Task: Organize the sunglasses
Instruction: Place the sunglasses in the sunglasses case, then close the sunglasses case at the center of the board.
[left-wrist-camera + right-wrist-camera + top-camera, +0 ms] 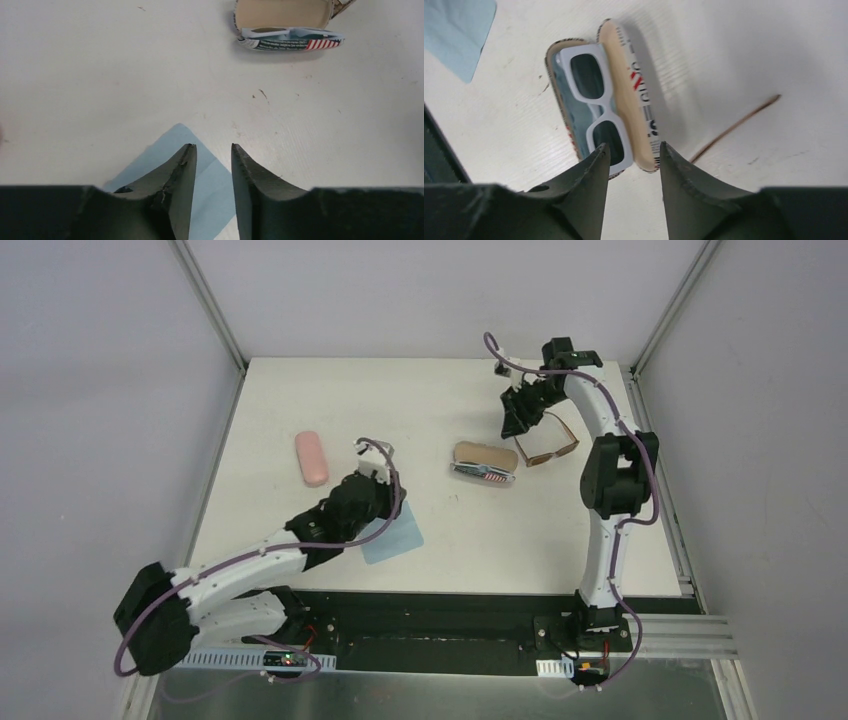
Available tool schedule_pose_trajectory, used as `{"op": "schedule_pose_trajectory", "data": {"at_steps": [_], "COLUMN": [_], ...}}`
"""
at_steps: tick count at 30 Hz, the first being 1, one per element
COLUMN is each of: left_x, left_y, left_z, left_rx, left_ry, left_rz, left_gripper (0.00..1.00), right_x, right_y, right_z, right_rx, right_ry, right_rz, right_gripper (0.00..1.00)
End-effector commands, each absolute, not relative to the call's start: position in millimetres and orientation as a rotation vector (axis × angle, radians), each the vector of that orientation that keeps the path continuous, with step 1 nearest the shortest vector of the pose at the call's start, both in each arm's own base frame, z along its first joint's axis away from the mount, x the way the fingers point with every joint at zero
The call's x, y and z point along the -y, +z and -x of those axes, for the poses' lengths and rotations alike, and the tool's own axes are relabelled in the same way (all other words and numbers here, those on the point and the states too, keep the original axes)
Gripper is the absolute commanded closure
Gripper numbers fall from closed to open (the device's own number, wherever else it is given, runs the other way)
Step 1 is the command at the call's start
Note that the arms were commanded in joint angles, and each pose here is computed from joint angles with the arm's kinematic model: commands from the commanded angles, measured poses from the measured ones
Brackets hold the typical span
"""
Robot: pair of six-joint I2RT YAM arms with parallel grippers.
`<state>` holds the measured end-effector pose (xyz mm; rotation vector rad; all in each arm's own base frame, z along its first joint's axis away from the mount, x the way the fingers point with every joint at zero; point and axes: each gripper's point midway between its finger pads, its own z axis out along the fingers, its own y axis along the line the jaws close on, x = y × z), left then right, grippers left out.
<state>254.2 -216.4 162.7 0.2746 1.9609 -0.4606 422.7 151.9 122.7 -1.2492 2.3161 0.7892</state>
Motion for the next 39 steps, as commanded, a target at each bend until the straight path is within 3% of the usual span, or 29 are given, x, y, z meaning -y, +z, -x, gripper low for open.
{"op": "schedule_pose_trajectory", "data": {"at_steps": [1,4,9,16,26,39], "left_x": [274,309,365,397,420,419], "left_y": [151,137,102,76,62,70], "left_z": [-263,-270,-284,-303,-325,-347], "left_rx": [-1.928,-1.913,-1.922,-1.922,-1.935,-1.904], "left_ry": [-0.676,-0.711,-0.719,-0.71,-0.687,-0.672], "left_rz": [-0.093,-0.014,0.05,0.127,0.144,0.173], "left_gripper": [0.79,1.0,1.0,1.0,1.0,1.0], "right_x": [-150,-152,-156,-162,-166,-180], "right_y": [154,144,126,88,49,60], "right_z": [-475,-502,-534,-538,-490,-418], "right_rx": [-2.188,-2.166,-2.14,-2.188,-2.247,-2.234], "right_ry": [0.659,0.612,0.585,0.592,0.668,0.759], "right_rz": [1.097,1.028,0.967,1.004,1.143,1.278], "right_gripper": [0.6,0.68,0.73,0.74,0.74,0.74]}}
